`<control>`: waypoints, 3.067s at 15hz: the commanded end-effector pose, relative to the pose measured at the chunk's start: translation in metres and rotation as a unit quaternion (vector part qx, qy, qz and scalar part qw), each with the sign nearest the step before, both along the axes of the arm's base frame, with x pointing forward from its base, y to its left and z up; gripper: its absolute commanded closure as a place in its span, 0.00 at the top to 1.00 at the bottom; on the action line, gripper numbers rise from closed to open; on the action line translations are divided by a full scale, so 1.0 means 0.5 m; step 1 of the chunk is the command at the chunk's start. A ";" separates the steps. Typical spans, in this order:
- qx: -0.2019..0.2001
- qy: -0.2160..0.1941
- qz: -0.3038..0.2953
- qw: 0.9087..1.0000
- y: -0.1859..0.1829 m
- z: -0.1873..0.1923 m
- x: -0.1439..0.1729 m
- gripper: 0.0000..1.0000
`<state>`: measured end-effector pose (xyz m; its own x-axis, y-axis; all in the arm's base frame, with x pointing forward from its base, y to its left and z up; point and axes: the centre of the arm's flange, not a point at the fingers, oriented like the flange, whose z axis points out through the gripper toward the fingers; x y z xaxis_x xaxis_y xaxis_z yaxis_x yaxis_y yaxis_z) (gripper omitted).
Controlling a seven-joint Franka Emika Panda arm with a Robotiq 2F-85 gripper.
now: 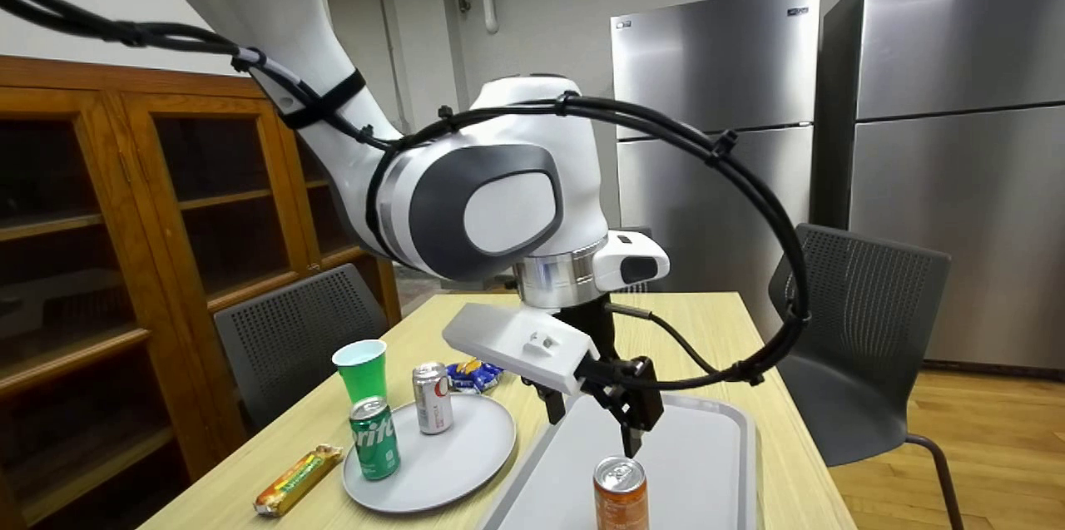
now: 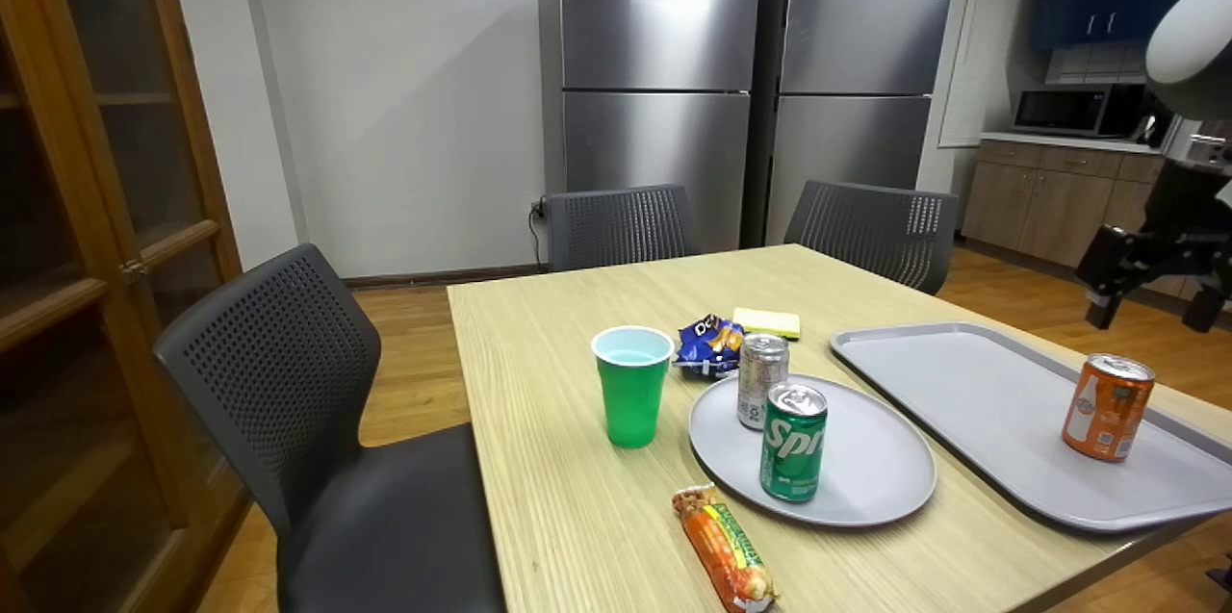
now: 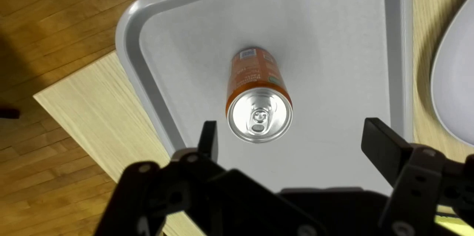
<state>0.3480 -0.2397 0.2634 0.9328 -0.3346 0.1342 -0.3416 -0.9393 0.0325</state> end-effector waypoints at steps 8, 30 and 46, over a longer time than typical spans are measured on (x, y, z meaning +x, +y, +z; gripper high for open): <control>-0.010 0.033 0.001 0.999 -0.044 -0.075 0.020 1.00; -0.010 0.074 0.031 0.997 -0.052 -0.157 0.077 1.00; 0.003 0.034 0.070 0.997 0.009 -0.082 0.074 0.39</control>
